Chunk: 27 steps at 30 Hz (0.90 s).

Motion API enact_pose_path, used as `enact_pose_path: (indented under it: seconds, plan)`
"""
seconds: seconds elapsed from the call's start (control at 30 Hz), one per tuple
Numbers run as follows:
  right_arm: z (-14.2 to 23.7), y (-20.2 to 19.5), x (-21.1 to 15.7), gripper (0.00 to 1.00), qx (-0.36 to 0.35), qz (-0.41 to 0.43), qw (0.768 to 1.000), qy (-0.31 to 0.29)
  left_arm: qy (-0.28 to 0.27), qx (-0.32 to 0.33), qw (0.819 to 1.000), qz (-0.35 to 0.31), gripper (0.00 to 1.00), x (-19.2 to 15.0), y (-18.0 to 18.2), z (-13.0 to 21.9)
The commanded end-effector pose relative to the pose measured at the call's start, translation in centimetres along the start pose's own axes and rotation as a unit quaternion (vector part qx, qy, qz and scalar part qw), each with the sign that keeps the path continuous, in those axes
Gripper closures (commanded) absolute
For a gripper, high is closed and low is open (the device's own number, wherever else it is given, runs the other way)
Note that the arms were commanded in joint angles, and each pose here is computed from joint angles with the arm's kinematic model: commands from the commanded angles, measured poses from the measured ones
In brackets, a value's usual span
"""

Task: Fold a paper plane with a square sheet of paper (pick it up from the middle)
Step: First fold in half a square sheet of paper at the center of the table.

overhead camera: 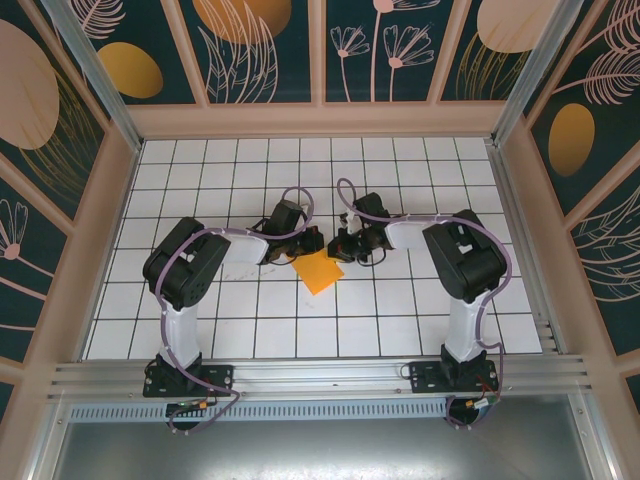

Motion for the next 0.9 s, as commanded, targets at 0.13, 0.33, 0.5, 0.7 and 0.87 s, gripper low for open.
enact_pose_path:
  seconds: [0.13, 0.33, 0.5, 0.7, 0.87]
  plan:
    - [-1.0, -2.4, -2.0, 1.00, -0.052, -0.010, 0.998, 0.042, 0.013, 0.047, 0.999, 0.008, 1.00, -0.8, 2.5, -0.3]
    - [-1.1, -3.5, -3.4, 1.00, -0.075, -0.012, 0.995, 0.063, 0.003, 0.055, 0.998, 0.001, 1.00, 1.0, 2.7, -0.2]
    - [-1.1, -4.0, -3.8, 1.00, -0.082, -0.018, 0.994, 0.071, -0.004, 0.075, 0.997, 0.009, 0.99, 2.6, 3.8, 0.0]
    - [-1.3, -4.3, -4.2, 1.00, -0.088, -0.021, 0.993, 0.074, -0.020, 0.092, 0.995, 0.025, 0.98, 4.3, 5.2, 0.5]
    - [-1.4, -4.3, -4.5, 1.00, -0.089, -0.022, 0.993, 0.077, -0.023, 0.104, 0.994, 0.027, 0.98, 5.3, 5.9, 0.3]
Point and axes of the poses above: each hand's point on the last joint's axis, 136 mm out from that joint toward the fingers, its own z axis back along the fingers, its own y axis along the line the jaws close on, x = y × z, the point moved 5 cm from there along z, back along the fingers, and after that the axes turned 8 degrees about z, right-handed, at the moved point
